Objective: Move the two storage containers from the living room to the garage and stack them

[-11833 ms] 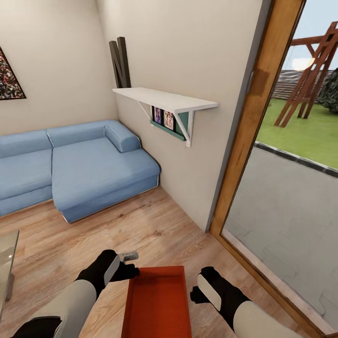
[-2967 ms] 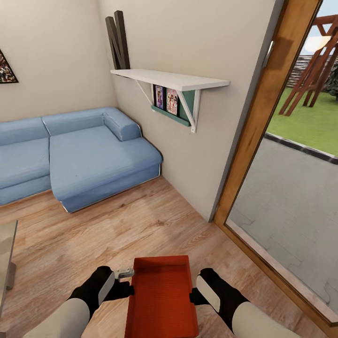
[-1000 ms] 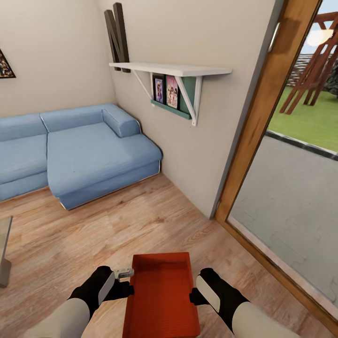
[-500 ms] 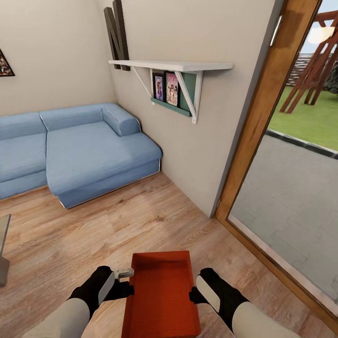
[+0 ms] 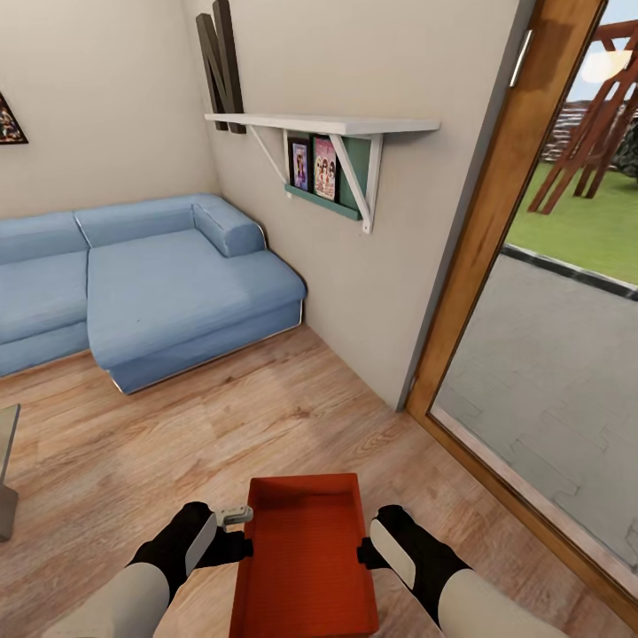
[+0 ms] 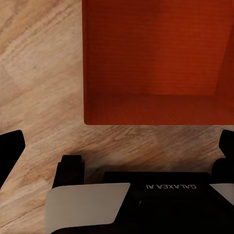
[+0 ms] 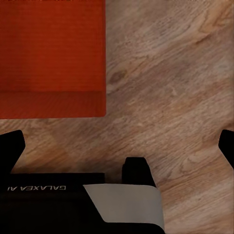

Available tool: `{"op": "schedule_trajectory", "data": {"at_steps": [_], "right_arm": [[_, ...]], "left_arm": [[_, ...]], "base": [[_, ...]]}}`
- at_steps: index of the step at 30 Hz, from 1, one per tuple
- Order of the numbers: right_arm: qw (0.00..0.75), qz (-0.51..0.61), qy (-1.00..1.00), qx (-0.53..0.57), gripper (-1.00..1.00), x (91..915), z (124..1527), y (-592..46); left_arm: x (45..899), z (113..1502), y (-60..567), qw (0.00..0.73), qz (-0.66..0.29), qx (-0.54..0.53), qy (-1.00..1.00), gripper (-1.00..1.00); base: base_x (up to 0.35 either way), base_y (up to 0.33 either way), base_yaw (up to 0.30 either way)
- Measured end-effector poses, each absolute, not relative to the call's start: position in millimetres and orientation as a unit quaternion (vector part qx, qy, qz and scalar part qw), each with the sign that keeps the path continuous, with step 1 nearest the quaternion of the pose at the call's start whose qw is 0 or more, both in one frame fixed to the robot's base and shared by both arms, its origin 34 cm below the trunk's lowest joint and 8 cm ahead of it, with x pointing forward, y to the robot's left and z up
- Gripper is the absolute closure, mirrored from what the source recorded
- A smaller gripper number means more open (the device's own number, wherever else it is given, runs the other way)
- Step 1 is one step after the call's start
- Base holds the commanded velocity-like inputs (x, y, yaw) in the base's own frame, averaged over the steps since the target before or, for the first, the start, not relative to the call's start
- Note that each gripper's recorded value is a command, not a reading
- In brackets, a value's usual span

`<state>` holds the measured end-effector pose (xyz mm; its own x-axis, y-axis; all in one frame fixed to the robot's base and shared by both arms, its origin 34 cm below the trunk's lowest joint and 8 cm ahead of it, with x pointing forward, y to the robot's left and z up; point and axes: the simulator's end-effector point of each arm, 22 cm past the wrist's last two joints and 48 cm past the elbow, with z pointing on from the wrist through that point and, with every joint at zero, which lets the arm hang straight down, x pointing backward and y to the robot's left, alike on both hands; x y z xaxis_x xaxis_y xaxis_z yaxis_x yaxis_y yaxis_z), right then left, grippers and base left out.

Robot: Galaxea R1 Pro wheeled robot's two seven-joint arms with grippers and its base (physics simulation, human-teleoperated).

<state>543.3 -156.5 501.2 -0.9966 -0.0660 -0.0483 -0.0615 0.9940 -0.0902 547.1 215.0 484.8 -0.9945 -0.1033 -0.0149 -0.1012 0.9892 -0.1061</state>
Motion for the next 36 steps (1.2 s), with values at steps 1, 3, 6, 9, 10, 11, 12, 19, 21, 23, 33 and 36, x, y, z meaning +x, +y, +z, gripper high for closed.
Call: {"op": "schedule_trajectory", "data": {"at_steps": [1,3,6,9,10,11,12,19,21,23,33,36], "right_arm": [[0.025,-0.044,0.998,-0.032,-1.00,543.2,501.1,-156.6],[0.026,-0.044,0.998,-0.032,-1.00,543.4,501.2,-156.3],[0.025,-0.043,0.998,-0.032,-1.00,543.1,501.0,-156.1],[0.025,-0.043,0.998,-0.032,-1.00,542.8,500.8,-156.1],[0.025,-0.043,0.998,-0.032,-1.00,542.7,500.8,-156.1],[0.025,-0.043,0.998,-0.032,-1.00,542.8,500.8,-156.1],[0.025,-0.043,0.998,-0.032,-1.00,543.1,501.0,-156.0],[0.026,-0.042,0.998,-0.031,-1.00,544.7,502.5,-155.6],[0.026,-0.042,0.998,-0.031,-1.00,544.6,502.5,-155.6],[0.026,-0.042,0.998,-0.030,-1.00,544.7,502.5,-155.5],[0.028,-0.040,0.998,-0.029,-1.00,545.8,502.5,-154.5],[0.029,-0.040,0.998,-0.030,-1.00,545.8,502.5,-154.4]], "left_arm": [[547.1,484.8,215.0,0.010,-0.053,-0.051,0.997,-1.00],[547.1,484.8,215.0,0.010,-0.053,-0.051,0.997,-1.00],[547.1,484.8,215.0,0.010,-0.052,-0.051,0.997,-1.00],[547.1,484.8,215.1,0.010,-0.052,-0.051,0.997,-1.00],[547.1,484.8,215.1,0.010,-0.052,-0.051,0.997,-1.00],[547.1,484.8,215.1,0.010,-0.052,-0.051,0.997,-1.00],[547.1,484.8,215.1,0.010,-0.052,-0.051,0.997,-1.00],[547.1,484.8,215.0,0.010,-0.053,-0.051,0.997,-1.00],[547.1,484.8,215.0,0.010,-0.053,-0.051,0.997,-1.00],[547.1,484.8,215.0,0.010,-0.053,-0.051,0.997,-1.00],[547.1,484.9,214.5,0.010,-0.054,-0.051,0.997,-1.00],[547.2,484.9,214.4,0.010,-0.054,-0.051,0.997,-1.00]], "base": [[0.000,0.000,0.000],[0.000,0.000,0.000],[0.000,0.000,0.000],[0.000,0.000,0.000],[0.000,0.000,0.000],[0.000,0.000,0.000],[0.000,0.000,0.000],[0.000,0.000,0.000],[0.000,0.000,0.000],[0.000,0.000,0.000],[0.000,0.029,0.000],[0.000,0.154,0.000]]}}
